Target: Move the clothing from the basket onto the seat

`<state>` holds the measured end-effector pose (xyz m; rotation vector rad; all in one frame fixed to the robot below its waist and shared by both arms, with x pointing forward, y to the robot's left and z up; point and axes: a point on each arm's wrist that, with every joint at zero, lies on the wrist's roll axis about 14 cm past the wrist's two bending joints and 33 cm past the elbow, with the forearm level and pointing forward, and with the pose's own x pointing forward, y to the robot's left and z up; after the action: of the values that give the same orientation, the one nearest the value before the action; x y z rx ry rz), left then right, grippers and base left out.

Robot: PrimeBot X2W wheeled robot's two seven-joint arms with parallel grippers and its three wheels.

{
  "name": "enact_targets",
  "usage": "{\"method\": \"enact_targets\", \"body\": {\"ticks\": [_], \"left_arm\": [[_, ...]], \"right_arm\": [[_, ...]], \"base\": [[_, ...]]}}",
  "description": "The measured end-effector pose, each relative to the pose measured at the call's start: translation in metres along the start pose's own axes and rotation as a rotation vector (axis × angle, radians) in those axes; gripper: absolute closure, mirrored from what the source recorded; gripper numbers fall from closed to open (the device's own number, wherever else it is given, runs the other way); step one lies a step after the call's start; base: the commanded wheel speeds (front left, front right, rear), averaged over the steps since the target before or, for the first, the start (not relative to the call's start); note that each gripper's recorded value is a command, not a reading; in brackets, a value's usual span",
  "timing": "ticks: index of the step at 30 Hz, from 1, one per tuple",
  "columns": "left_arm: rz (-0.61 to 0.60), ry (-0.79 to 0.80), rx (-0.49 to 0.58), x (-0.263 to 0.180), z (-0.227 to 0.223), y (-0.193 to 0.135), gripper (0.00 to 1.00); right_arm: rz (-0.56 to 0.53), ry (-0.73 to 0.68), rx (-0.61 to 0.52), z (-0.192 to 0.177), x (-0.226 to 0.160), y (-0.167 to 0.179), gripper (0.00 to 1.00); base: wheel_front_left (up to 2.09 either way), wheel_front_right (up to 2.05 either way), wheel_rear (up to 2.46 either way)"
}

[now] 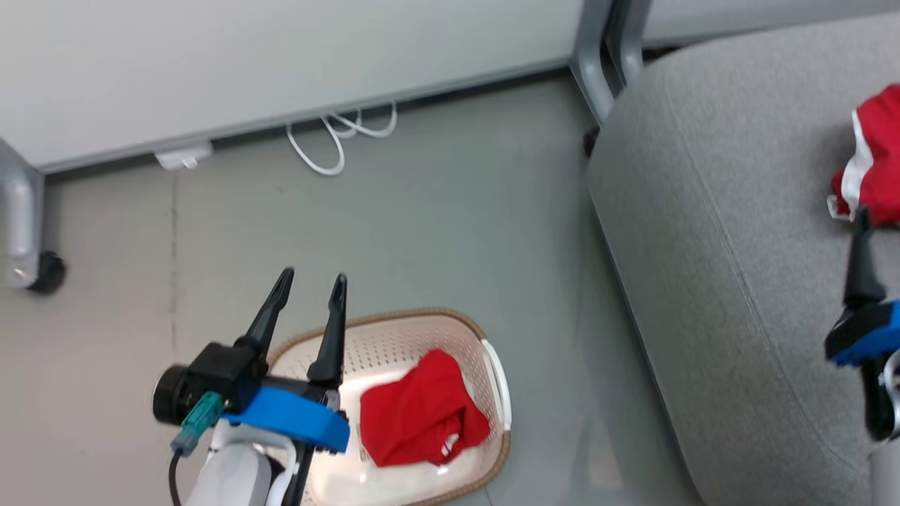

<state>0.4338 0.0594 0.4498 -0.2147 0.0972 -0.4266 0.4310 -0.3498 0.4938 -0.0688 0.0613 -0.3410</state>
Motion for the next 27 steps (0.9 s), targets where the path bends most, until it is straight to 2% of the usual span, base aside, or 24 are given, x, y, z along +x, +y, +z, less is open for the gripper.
{"method": "enact_targets", "body": {"ticks": [14, 27], "left_arm": [[0.214, -0.064, 0.009, -0.071, 0.025, 0.04, 0.0], [0.316, -0.091, 0.008, -0.103, 0.031, 0.063, 0.0]], "right_arm": [[0.236, -0.043, 0.037, 0.022, -0.062, 0.085, 0.0], [0.367, -0.061, 0.065, 0.023, -0.095, 0.128, 0.0]], "base": [[0.0, 0.0, 0.0], [0.0, 0.0, 0.0]]}}
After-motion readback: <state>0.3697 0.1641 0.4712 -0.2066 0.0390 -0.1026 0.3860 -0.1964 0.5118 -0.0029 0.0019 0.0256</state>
